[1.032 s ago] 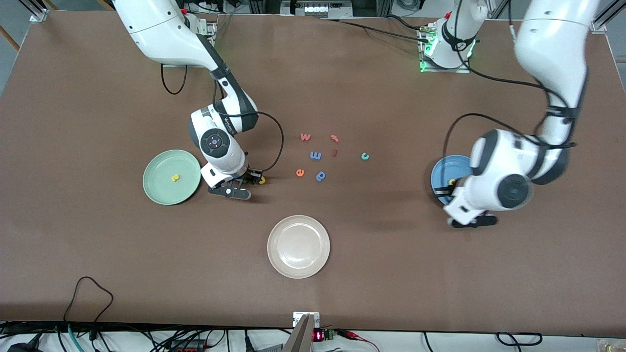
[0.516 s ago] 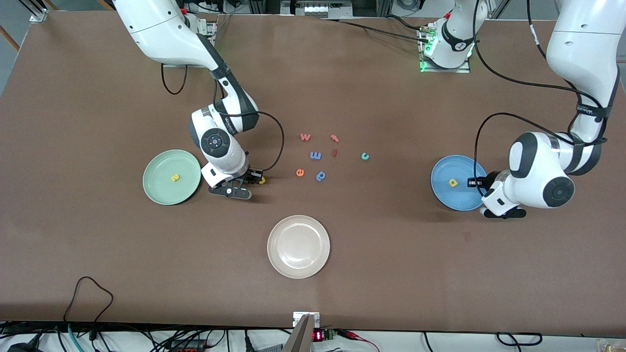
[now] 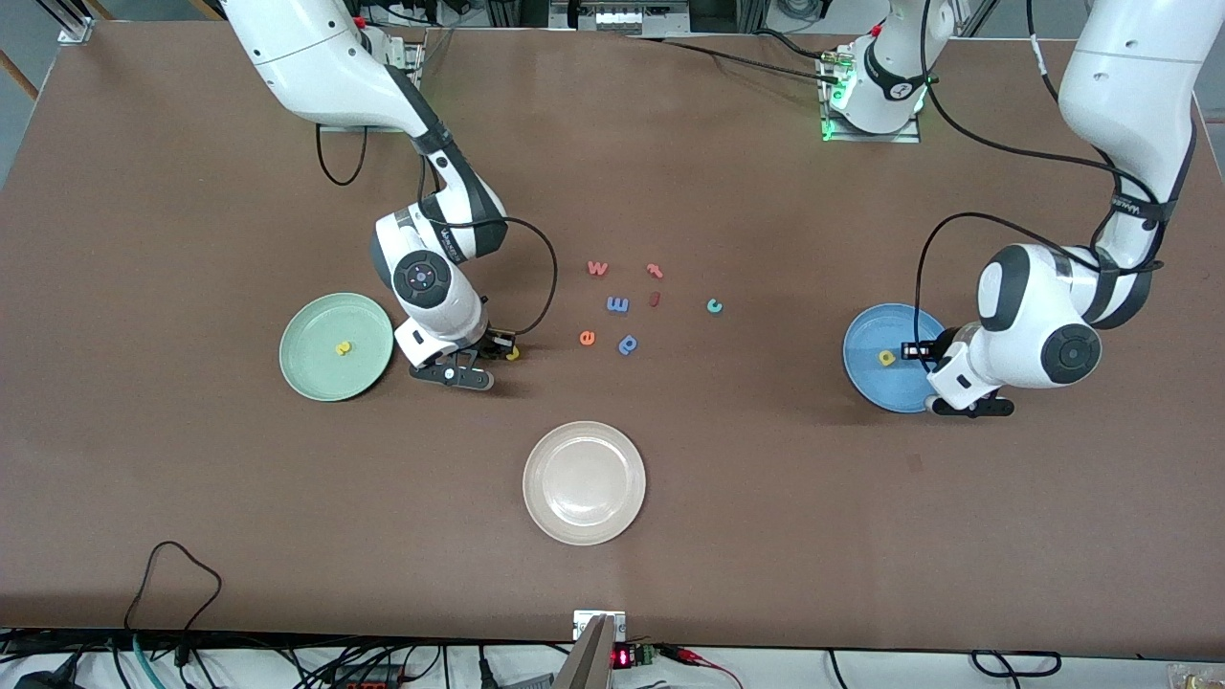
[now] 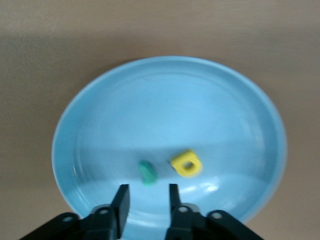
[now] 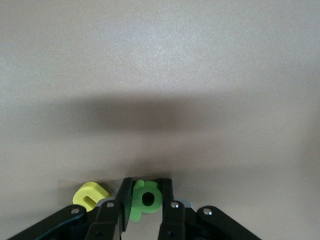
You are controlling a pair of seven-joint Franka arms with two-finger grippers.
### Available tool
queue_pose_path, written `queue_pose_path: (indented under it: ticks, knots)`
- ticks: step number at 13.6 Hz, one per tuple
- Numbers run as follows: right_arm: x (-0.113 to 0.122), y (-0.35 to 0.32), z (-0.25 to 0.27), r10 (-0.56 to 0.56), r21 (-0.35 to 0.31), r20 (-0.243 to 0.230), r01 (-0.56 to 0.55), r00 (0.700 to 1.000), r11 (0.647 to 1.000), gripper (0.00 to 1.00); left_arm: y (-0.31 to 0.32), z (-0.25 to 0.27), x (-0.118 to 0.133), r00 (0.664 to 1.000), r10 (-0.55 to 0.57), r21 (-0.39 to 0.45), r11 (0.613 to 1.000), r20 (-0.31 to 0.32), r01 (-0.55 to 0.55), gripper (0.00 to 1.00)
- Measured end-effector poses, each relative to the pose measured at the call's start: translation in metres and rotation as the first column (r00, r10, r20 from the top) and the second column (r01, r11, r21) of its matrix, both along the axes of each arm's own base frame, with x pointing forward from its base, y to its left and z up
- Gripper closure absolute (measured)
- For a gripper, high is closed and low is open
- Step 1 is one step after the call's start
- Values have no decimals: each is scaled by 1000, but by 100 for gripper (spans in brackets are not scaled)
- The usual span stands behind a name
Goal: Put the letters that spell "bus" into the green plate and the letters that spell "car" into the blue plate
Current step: 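Drop the cyan letter on the blue plate while the right gripper carries green, then grasp a cyan letter with the left gripper while the right gripper grasps yellow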
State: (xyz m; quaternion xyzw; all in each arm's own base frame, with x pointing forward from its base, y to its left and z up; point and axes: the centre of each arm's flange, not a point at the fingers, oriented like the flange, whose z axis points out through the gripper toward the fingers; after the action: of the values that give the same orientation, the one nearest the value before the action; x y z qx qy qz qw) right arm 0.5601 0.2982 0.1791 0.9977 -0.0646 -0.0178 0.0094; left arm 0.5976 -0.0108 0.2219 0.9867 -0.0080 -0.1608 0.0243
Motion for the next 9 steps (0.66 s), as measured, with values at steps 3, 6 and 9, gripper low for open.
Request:
queue_pose_path:
  ticks: [3,6,9]
  knots:
    - [22,-37,24,57,-4,-11,-57,998,998,72,-69,48,1,996,-94,-30,995,8,94,24]
    - [48,-124,55,121,-4,-67,-121,990,993,72,-151,47,-11,995,-93,-38,995,28,94,0]
    - [53,-205,48,141,11,-137,-141,980,990,72,-241,17,-37,997,-67,-35,997,45,68,0]
